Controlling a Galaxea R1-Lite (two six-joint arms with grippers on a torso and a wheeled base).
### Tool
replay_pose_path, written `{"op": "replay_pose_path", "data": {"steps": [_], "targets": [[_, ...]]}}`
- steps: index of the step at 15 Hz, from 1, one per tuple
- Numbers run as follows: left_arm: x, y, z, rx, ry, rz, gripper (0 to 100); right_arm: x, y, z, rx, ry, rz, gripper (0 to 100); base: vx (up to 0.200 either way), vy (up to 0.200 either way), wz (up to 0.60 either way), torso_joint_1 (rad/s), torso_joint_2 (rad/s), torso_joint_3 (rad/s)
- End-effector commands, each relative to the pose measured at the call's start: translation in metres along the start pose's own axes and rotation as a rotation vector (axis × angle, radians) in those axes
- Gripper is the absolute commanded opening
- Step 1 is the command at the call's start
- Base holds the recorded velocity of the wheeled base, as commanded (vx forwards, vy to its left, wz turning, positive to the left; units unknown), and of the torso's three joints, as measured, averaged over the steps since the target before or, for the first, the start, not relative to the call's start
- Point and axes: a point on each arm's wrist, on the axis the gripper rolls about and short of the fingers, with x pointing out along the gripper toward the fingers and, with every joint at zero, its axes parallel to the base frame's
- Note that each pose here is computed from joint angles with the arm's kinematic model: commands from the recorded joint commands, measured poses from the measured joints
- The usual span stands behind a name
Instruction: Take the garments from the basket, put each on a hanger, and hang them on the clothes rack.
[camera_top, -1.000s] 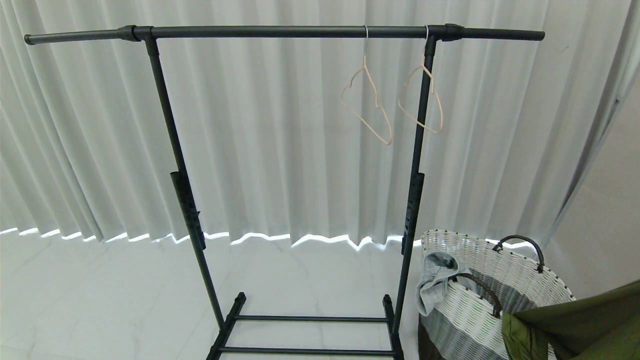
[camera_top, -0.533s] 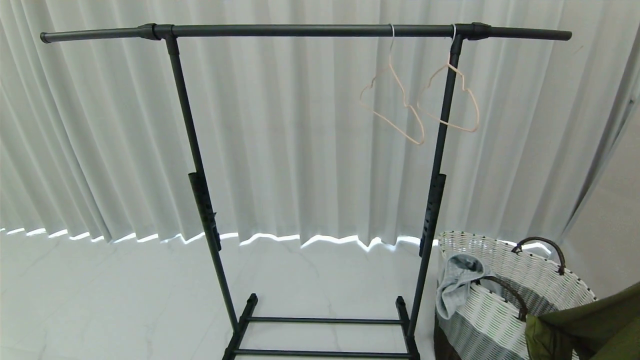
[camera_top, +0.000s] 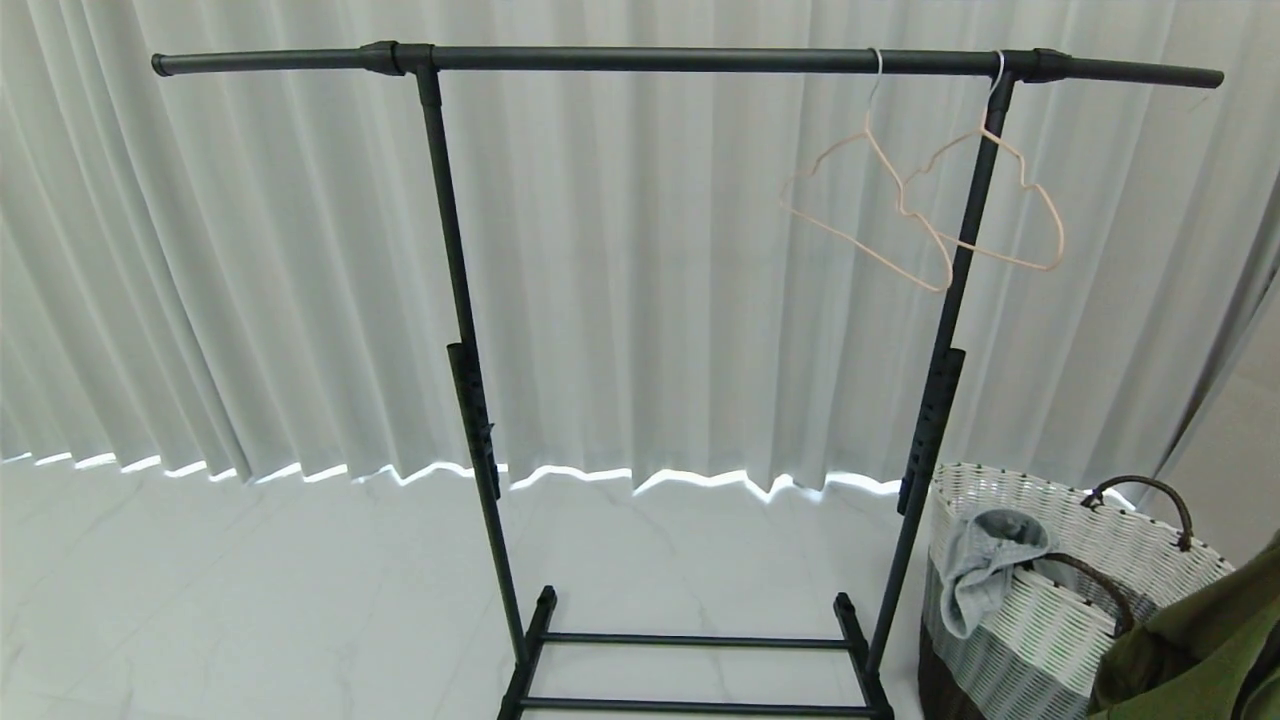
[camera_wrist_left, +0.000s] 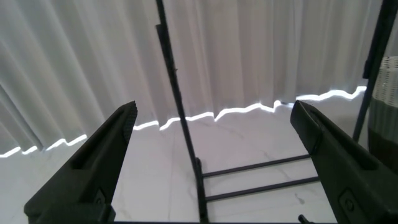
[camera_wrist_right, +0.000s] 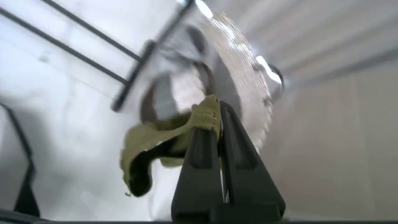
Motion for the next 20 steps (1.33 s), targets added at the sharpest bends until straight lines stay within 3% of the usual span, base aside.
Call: {"op": "replay_pose_path", "data": {"steps": [1, 6, 11, 14, 20], "targets": [[0.000, 0.000, 0.000, 0.005, 0.000, 0.003, 100, 0.008, 0.006, 0.007, -0.037, -0.025, 0.074, 0, 0.000, 0.000, 0.00, 0.000, 0.00, 0.000], [0.000, 0.000, 0.001, 0.118, -0.003, -0.003, 100, 0.012, 0.014, 0.018, -0.064, -0.079, 0.149, 0, 0.000, 0.000, 0.00, 0.000, 0.00, 0.000], [0.000, 0.000, 0.001, 0.124, -0.004, -0.006, 100, 0.012, 0.007, 0.031, -0.060, -0.086, 0.130, 0, 0.000, 0.000, 0.00, 0.000, 0.00, 0.000], [0.000, 0.000, 0.000, 0.124, -0.002, -0.005, 100, 0.018, 0.007, 0.031, -0.061, -0.056, 0.119, 0, 0.000, 0.000, 0.00, 0.000, 0.00, 0.000], [0.000, 0.000, 0.001, 0.119, -0.006, 0.003, 100, 0.015, 0.016, 0.030, -0.090, -0.088, 0.188, 0, 0.000, 0.000, 0.00, 0.000, 0.00, 0.000]]}}
